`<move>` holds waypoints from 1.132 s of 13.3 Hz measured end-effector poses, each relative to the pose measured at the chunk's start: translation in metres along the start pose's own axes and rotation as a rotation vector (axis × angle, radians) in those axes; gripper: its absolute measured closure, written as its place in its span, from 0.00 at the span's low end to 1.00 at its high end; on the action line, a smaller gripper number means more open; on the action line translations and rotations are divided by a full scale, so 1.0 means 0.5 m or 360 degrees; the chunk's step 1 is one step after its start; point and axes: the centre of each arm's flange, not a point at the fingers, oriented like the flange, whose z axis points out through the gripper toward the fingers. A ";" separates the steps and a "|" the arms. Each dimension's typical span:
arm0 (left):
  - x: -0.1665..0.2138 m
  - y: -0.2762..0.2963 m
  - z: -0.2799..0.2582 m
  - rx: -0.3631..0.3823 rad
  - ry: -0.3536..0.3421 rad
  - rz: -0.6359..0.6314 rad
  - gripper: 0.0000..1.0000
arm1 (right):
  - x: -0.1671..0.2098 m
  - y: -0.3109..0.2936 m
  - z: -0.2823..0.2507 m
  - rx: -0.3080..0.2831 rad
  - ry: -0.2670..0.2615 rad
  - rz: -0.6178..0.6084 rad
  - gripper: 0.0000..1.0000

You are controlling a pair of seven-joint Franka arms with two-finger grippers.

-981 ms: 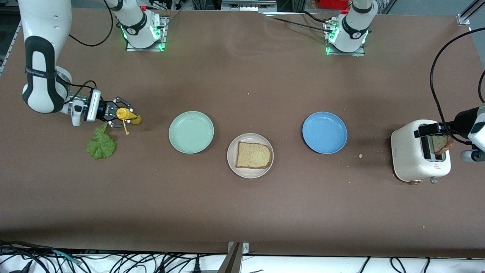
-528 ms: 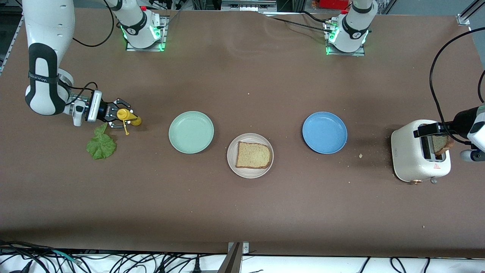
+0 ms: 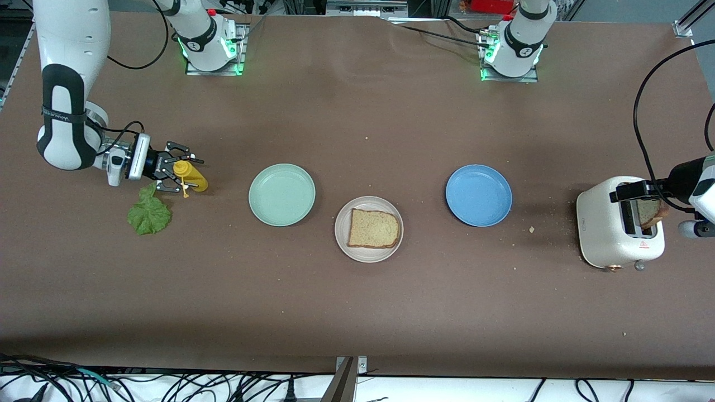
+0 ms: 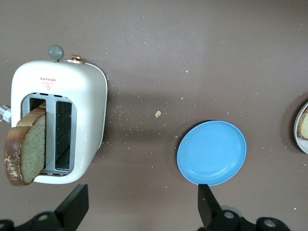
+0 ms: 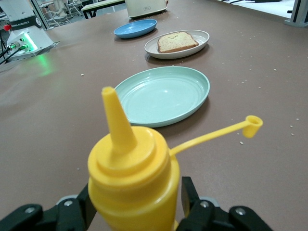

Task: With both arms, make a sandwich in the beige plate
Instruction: 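Carry the yellow bottle back and lower it to the table, then open the right gripper and draw back from the bottle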

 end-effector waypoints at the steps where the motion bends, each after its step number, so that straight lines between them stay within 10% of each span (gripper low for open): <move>1: -0.001 0.002 -0.002 0.0000 0.0002 0.0002 0.00 | -0.004 0.001 -0.006 -0.0009 0.0001 0.0007 0.14; 3: -0.009 0.014 -0.019 -0.0001 0.0021 0.0019 0.00 | -0.013 0.005 -0.028 -0.0037 -0.0001 0.0041 0.00; 15: -0.023 0.012 -0.021 0.0000 -0.0010 0.0015 0.00 | 0.010 0.050 -0.260 0.0050 -0.0446 0.0512 0.00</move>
